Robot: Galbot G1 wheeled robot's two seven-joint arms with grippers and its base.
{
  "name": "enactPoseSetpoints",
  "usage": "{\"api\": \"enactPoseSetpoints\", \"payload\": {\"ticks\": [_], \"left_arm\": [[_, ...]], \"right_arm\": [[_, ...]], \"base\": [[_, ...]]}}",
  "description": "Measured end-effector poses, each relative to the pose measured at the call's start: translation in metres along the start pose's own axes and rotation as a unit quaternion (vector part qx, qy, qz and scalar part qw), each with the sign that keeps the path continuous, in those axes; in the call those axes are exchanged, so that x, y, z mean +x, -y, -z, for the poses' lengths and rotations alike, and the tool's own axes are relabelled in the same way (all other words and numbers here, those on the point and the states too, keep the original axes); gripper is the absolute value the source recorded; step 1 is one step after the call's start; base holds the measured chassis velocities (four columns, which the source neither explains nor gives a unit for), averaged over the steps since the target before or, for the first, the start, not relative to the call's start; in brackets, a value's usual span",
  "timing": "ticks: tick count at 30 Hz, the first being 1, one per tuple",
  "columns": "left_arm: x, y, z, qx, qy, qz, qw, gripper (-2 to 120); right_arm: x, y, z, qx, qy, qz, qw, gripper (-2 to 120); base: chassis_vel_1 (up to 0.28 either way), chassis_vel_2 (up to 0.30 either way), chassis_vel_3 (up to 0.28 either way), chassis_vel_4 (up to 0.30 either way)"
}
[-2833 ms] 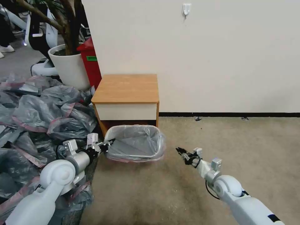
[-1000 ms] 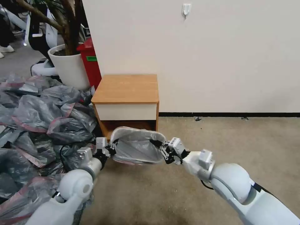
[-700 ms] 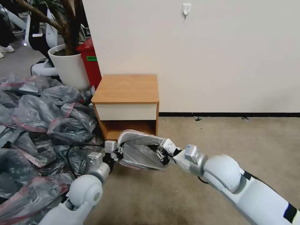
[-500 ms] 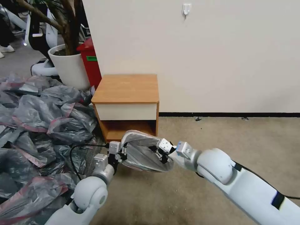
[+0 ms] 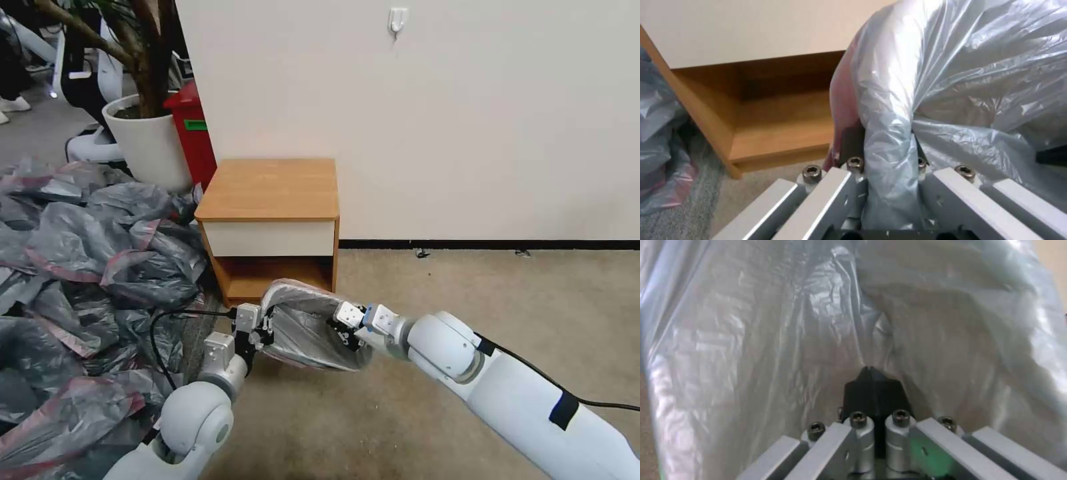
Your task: Pick up the garbage bag from the table and place it over the trash can.
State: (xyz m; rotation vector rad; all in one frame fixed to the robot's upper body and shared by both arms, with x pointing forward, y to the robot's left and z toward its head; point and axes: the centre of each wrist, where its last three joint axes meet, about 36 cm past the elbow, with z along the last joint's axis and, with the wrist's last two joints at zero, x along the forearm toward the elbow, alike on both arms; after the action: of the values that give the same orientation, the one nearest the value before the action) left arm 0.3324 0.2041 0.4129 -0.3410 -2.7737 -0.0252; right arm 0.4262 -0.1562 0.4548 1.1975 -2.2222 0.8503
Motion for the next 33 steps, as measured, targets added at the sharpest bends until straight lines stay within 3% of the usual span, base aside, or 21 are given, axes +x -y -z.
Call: {"api": "enactPoseSetpoints", "payload": {"ticks": [18,33], "left_arm": [[-0.005,0.024,-0.004,0.012,-0.003,-0.009,0.9999,3],[-0.006,0.034,-0.01,0.013,-0.008,-0.014,0.9998,3]], "right_arm": [[-0.032,-0.009,-0.01,0.005,-0.033,-0.014,0.999,0],[-0.052,-0.01,-0.022,0.008,-0.062,-0.026,0.998,0]], "base": [[0.0,0.0,0.0,0.0],[0.0,0.0,0.0,0.0]]}}
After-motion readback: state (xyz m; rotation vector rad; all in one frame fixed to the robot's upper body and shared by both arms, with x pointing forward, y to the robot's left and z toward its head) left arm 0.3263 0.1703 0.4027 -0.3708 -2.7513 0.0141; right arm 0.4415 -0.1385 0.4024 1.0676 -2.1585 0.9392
